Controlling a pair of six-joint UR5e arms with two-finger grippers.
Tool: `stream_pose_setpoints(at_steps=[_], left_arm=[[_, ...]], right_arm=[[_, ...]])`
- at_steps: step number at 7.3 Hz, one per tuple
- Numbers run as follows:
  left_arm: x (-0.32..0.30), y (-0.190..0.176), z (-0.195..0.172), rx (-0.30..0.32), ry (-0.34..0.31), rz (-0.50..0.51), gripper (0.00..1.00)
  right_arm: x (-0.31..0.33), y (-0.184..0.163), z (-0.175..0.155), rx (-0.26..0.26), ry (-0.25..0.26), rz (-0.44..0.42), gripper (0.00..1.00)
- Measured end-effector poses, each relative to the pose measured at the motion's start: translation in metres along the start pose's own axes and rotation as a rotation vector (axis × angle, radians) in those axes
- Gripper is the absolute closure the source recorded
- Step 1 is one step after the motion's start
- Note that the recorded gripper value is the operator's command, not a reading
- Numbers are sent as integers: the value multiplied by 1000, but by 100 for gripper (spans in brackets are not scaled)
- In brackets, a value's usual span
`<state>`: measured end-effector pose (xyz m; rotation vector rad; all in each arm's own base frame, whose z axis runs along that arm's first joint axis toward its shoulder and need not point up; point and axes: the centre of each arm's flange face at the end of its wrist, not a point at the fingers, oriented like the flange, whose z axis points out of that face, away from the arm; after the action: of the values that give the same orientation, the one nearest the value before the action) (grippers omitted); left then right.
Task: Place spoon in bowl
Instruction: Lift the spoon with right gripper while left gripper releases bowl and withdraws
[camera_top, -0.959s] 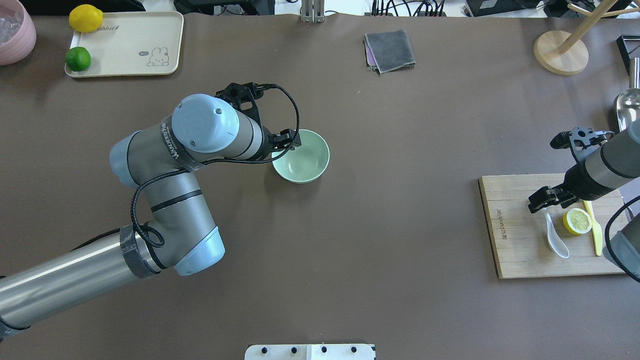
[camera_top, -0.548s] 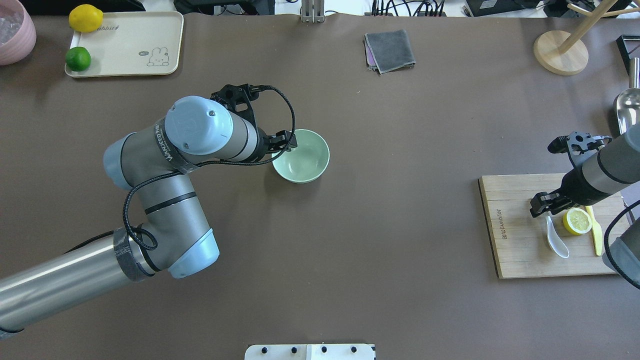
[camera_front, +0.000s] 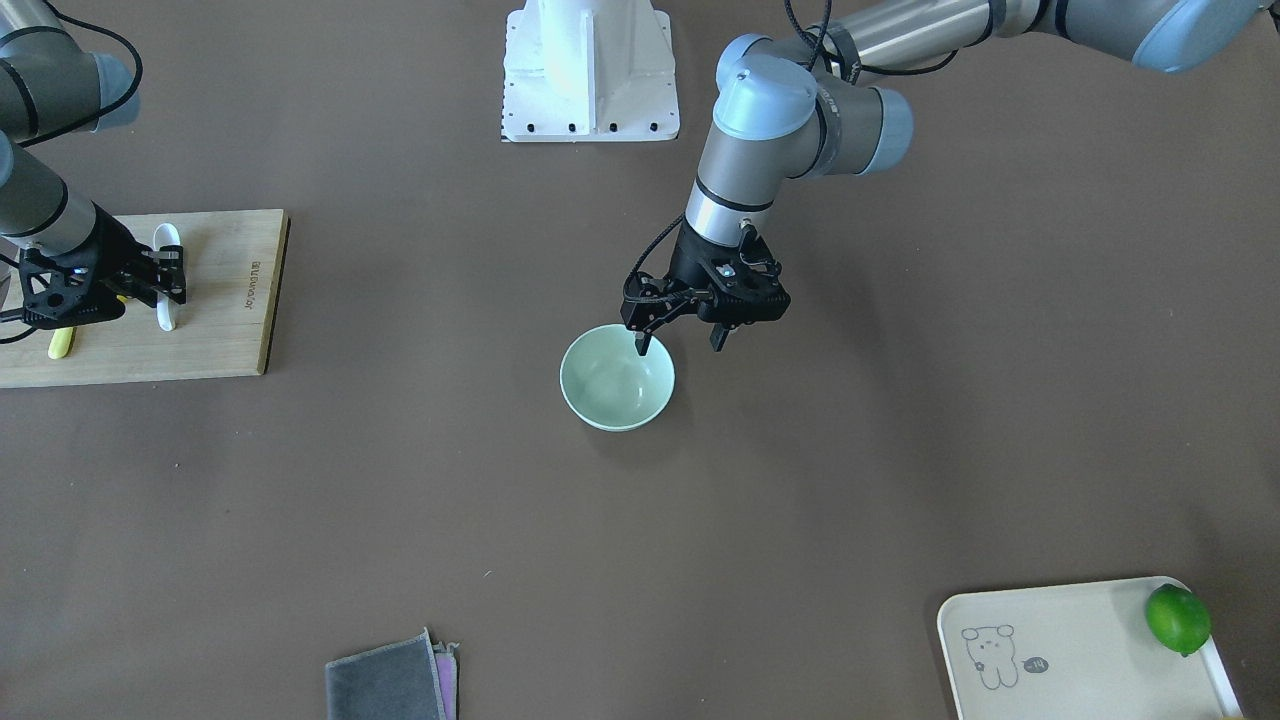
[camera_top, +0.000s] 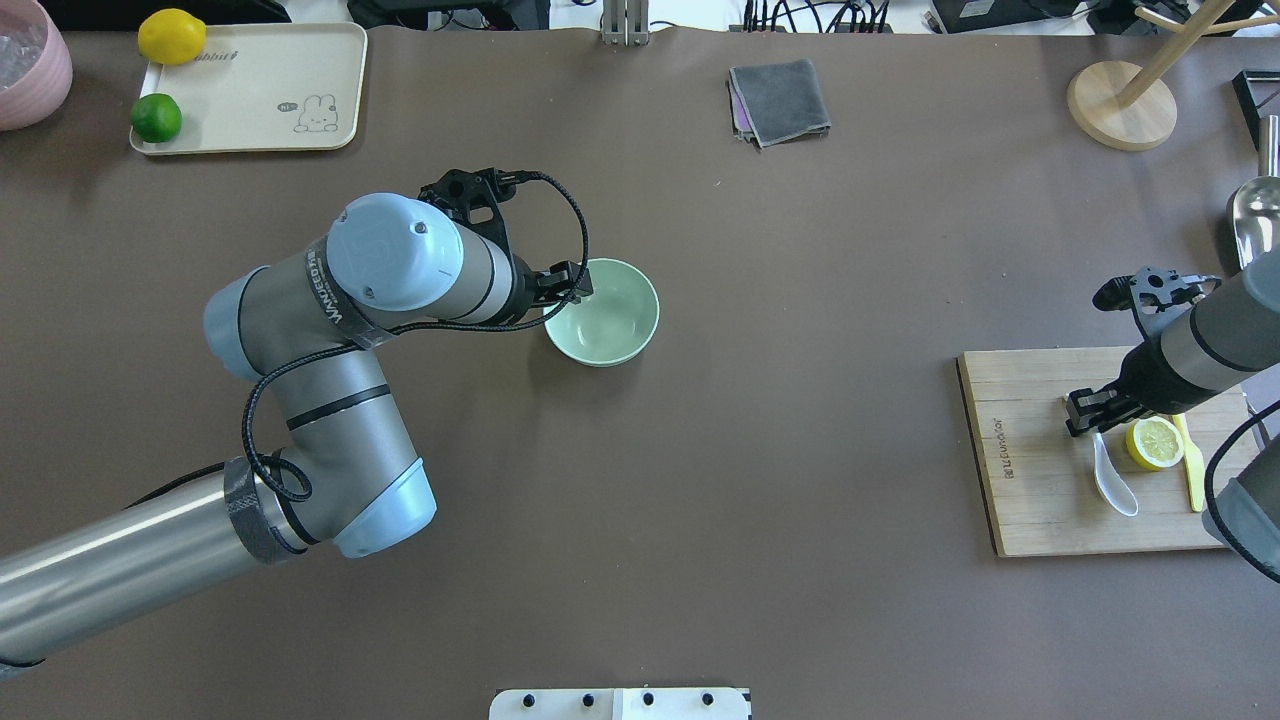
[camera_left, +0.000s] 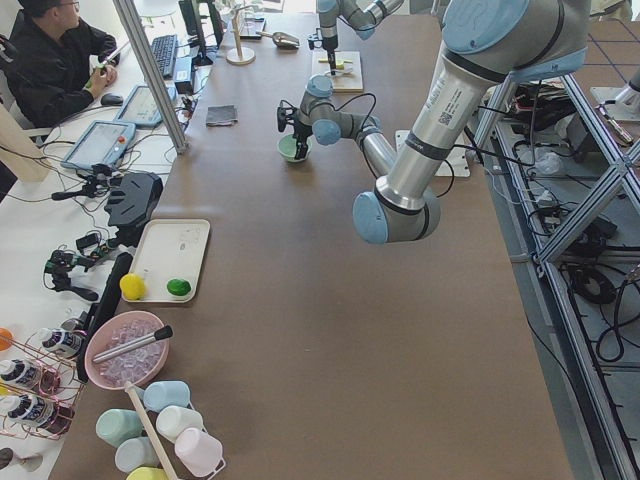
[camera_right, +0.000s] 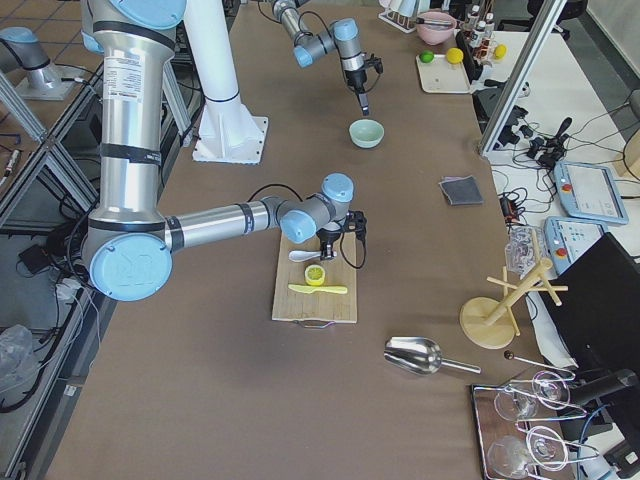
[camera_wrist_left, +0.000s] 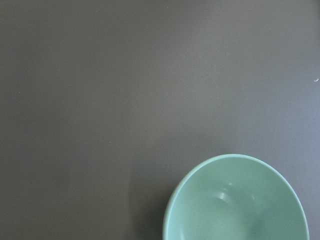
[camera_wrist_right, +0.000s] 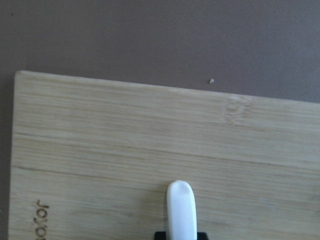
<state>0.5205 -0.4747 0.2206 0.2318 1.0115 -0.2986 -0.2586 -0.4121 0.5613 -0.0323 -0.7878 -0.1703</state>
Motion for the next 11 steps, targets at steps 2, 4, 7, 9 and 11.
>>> stream_pose_setpoints(at_steps=[2, 4, 7, 9, 11], left_arm=[[0, 0, 0, 1, -1, 0, 2], [-5, -9, -2, 14, -6, 19, 2], [-65, -55, -16, 104, -32, 159, 2], [-112, -85, -28, 224, -27, 174, 2], [-143, -118, -45, 293, -40, 173, 2]], right_arm=[[-3, -1, -2, 3, -6, -5, 100], [-12, -4, -22, 25, -37, -13, 100], [-20, -17, -63, 98, -73, -10, 100], [-40, -46, -89, 187, -76, -22, 100], [-83, -84, -117, 276, -68, -18, 100]])
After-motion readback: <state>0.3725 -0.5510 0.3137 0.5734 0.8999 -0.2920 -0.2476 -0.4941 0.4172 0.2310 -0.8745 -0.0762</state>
